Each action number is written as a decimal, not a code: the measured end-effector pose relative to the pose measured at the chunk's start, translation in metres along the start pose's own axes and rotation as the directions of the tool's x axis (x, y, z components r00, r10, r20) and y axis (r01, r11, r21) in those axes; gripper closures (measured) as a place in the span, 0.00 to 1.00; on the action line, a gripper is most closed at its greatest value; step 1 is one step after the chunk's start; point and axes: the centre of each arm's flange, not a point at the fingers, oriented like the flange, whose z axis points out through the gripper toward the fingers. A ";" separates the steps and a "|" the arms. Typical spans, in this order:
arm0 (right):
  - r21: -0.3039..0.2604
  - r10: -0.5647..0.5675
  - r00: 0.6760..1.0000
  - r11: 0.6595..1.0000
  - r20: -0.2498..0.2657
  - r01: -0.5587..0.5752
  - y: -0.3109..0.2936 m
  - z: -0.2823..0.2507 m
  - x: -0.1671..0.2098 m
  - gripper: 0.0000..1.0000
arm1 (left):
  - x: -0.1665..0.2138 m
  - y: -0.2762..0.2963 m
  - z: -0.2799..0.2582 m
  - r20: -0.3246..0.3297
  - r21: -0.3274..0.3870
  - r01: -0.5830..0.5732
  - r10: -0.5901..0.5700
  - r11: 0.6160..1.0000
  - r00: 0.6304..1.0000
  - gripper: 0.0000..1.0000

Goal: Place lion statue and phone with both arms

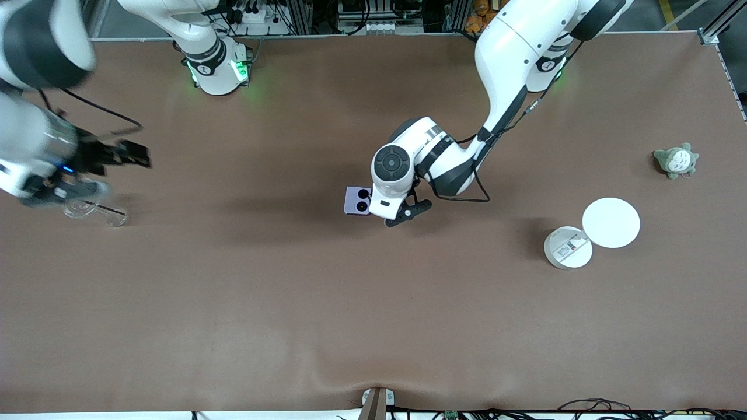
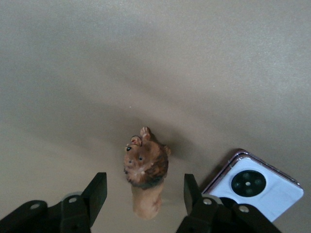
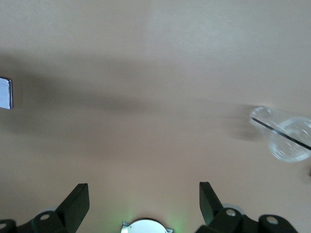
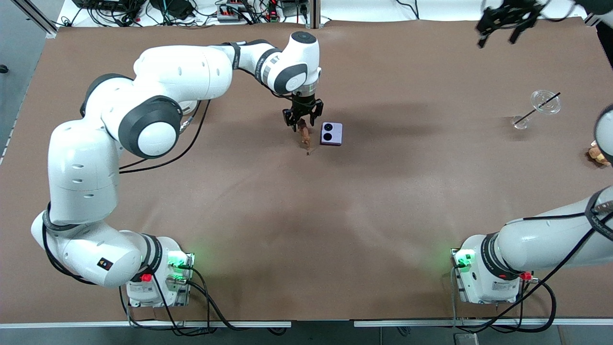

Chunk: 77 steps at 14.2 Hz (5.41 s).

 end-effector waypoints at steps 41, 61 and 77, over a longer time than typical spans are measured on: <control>0.060 0.267 0.942 0.964 -0.205 -0.260 -0.401 0.346 0.065 0.00 | 0.288 -0.238 -0.063 -0.051 0.150 -0.382 0.393 0.912 0.918 0.63; -0.040 -0.046 0.971 0.998 -0.236 0.038 -0.422 0.352 0.063 0.00 | 0.300 -0.244 -0.013 -0.057 0.171 -0.482 0.497 0.859 0.866 0.63; -0.058 -0.039 0.971 0.998 -0.235 0.026 -0.427 0.346 0.064 0.00 | 0.288 -0.246 -0.080 -0.101 0.194 -0.469 0.493 0.862 0.864 0.00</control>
